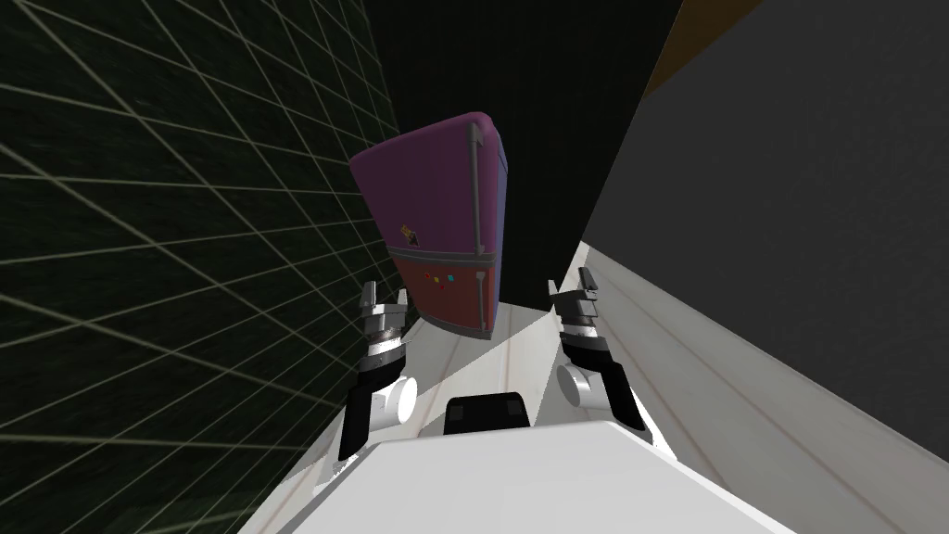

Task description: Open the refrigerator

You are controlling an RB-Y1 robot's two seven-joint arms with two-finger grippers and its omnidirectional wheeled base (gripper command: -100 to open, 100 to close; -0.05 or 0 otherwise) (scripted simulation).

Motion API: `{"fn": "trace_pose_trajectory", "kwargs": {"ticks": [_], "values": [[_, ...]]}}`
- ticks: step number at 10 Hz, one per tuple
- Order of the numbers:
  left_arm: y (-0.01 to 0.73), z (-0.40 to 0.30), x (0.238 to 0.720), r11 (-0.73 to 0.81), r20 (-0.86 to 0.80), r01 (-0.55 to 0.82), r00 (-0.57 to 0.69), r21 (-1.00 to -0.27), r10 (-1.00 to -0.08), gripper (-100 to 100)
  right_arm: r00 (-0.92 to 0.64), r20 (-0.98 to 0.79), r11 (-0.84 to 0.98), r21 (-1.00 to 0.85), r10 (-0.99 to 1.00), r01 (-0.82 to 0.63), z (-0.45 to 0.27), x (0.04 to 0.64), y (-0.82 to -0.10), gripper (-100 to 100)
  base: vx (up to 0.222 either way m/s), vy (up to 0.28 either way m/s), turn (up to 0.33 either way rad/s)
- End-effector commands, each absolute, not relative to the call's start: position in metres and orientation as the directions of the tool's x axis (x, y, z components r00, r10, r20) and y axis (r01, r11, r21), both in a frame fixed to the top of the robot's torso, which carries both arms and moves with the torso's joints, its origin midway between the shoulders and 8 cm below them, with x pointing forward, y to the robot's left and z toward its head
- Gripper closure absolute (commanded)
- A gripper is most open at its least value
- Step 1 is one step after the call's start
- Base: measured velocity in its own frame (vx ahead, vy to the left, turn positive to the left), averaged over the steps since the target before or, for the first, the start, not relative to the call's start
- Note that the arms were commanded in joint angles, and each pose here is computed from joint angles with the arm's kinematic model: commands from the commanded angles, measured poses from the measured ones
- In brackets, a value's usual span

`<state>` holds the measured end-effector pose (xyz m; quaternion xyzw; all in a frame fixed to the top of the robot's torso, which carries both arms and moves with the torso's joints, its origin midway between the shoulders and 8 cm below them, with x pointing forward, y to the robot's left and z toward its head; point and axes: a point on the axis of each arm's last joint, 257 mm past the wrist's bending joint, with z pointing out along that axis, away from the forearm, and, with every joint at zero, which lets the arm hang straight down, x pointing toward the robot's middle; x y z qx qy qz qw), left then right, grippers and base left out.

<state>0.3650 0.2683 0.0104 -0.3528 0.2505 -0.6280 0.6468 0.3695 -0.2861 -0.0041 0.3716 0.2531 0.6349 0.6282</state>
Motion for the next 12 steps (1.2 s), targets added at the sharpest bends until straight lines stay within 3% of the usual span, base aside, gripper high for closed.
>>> {"fn": "trace_pose_trajectory", "kwargs": {"ticks": [1, 9, 10, 12], "values": [[0.2683, 0.0104, 0.3650, -0.038, 0.119, 0.636, 0.086, -0.771, -0.989, 0, 0.066, 0.154, -0.082, 0.788, 0.986, -0.610, -0.0040, 0.3695, -0.2861, 0, 0.000, 0.000, 0.000], [0.2683, 0.0106, 0.3649, -0.038, 0.119, 0.636, 0.086, -0.771, -0.989, 0, 0.065, 0.154, -0.082, 0.788, 0.986, -0.610, -0.0039, 0.3694, -0.2861, 0, 0.000, 0.000, 0.000], [0.2644, 0.0086, 0.3666, -0.029, 0.088, 0.625, 0.065, -0.780, -0.994, -100, 0.065, 0.154, -0.082, 0.788, 0.986, -0.610, -0.0039, 0.3694, -0.2861, 0, 0.020, -0.016, 0.041], [0.2592, 0.0044, 0.3699, -0.024, 0.055, 0.605, 0.033, -0.796, -0.998, -100, 0.066, 0.154, -0.083, 0.789, 0.986, -0.609, -0.0042, 0.3695, -0.2862, 0, 0.038, -0.038, 0.086]]}}
